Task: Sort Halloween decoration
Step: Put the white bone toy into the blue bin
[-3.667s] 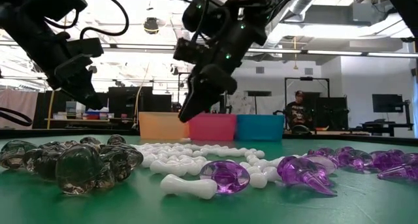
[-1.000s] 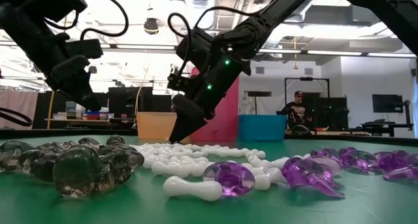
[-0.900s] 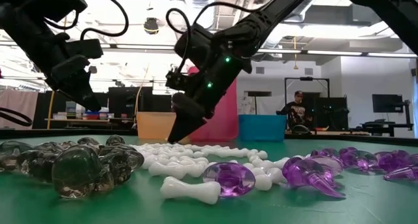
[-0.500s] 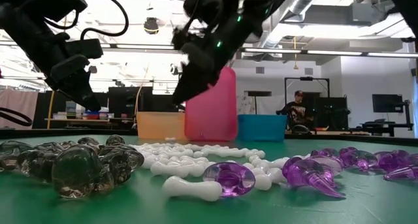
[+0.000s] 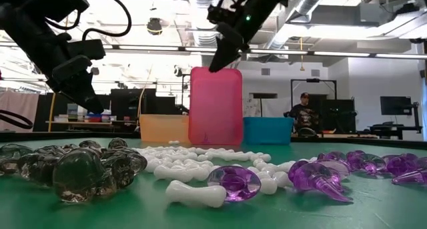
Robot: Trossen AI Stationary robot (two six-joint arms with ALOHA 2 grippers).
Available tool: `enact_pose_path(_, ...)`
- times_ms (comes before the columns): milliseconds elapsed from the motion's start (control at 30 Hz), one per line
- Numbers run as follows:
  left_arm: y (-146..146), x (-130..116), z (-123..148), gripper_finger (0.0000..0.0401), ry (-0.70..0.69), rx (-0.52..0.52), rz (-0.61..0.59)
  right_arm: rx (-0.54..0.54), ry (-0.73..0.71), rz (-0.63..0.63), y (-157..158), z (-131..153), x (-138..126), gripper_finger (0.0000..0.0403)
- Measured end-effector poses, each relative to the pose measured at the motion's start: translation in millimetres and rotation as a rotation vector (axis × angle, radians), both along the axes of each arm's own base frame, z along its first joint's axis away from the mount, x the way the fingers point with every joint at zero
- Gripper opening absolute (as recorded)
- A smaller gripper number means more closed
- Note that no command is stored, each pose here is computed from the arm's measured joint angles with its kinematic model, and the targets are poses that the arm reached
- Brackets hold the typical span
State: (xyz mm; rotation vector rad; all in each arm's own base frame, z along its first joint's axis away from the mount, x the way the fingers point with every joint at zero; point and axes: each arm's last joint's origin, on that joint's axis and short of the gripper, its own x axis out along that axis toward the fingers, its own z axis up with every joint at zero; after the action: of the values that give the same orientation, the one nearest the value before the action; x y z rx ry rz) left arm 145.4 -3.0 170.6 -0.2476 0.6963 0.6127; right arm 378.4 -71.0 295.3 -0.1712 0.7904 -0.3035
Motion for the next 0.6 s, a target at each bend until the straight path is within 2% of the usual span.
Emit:
enact_pose_path(233, 0, 0, 0, 0.0179, -0.002, -0.002, 0.001, -0.022, 0.035, -0.015, -20, -13, 4, 0.0194)
enact_pose_path(400, 0, 0, 0, 0.0179, -0.001, -0.002, 0.0, -0.071, 0.038, -0.03, -34, -13, 2, 0.0194)
enact_pose_path(600, 0, 0, 0, 0.0179, -0.005, -0.007, 0.002, -0.075, 0.038, -0.082, -55, -12, -4, 0.0194)
